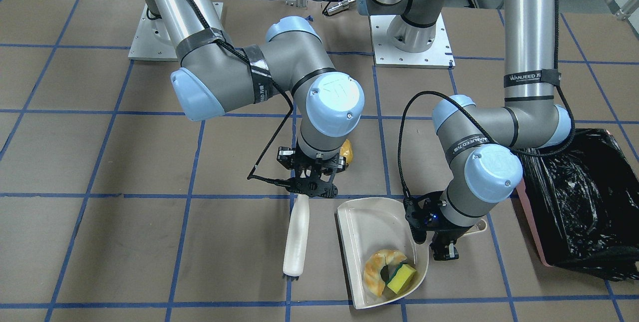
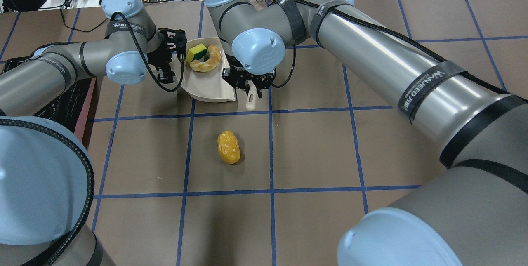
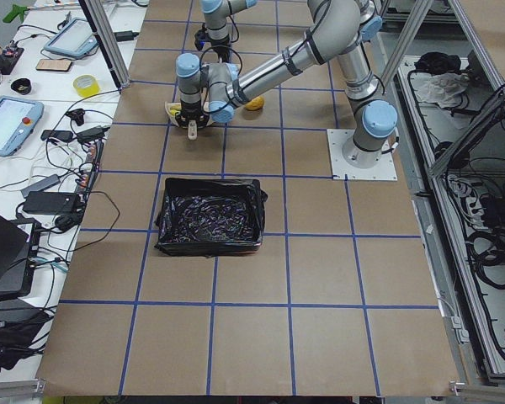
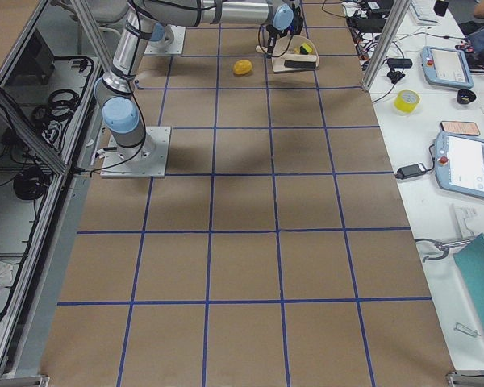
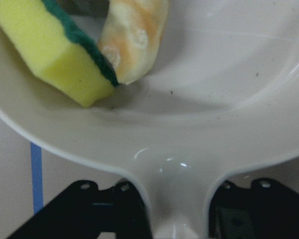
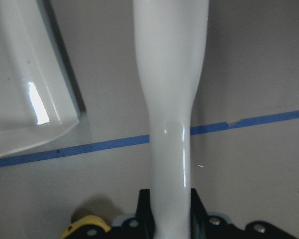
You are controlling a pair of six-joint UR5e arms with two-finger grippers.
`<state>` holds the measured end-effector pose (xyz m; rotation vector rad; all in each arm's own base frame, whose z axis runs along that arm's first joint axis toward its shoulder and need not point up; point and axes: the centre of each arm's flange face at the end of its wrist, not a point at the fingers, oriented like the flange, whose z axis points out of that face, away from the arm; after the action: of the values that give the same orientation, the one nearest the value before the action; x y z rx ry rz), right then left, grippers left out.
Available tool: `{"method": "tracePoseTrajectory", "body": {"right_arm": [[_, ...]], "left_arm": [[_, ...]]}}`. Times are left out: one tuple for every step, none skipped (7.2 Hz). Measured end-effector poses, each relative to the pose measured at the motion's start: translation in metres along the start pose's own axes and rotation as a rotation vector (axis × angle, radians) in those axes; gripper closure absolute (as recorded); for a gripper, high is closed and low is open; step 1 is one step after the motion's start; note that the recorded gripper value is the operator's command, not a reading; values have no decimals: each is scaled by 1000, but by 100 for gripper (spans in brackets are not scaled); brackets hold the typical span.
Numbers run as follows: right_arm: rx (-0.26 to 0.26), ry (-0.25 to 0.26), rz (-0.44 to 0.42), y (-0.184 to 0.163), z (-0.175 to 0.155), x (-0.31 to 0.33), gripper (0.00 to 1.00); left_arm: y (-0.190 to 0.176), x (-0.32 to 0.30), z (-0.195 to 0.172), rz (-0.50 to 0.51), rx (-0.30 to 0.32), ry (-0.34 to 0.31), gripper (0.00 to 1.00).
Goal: Sweep and dump trash into bin
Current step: 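Move the dustpan with the left gripper toward the yellow potato while the right brush follows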
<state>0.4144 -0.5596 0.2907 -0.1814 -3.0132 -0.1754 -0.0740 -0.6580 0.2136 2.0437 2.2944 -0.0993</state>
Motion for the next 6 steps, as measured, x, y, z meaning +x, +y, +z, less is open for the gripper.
{"method": "tracePoseTrajectory", "body": {"right_arm": [[-20, 11, 3, 14, 6, 13, 100], [-37, 20, 14, 31, 14, 24, 100], [-57, 22, 31, 49, 24, 30, 100], [-78, 13, 56, 66, 32, 32, 100], [-88, -2, 83, 83, 39, 28, 100], [-88, -10, 98, 100, 44, 18, 100]], "left_arm": [[6, 7, -4, 15, -6, 6, 100], [18, 15, -8, 34, -10, 12, 100], [33, 23, -11, 41, -13, 20, 100], [50, 33, -12, 42, -15, 30, 100], [67, 44, -13, 39, -16, 41, 100], [77, 60, -11, 30, -19, 59, 100]]}}
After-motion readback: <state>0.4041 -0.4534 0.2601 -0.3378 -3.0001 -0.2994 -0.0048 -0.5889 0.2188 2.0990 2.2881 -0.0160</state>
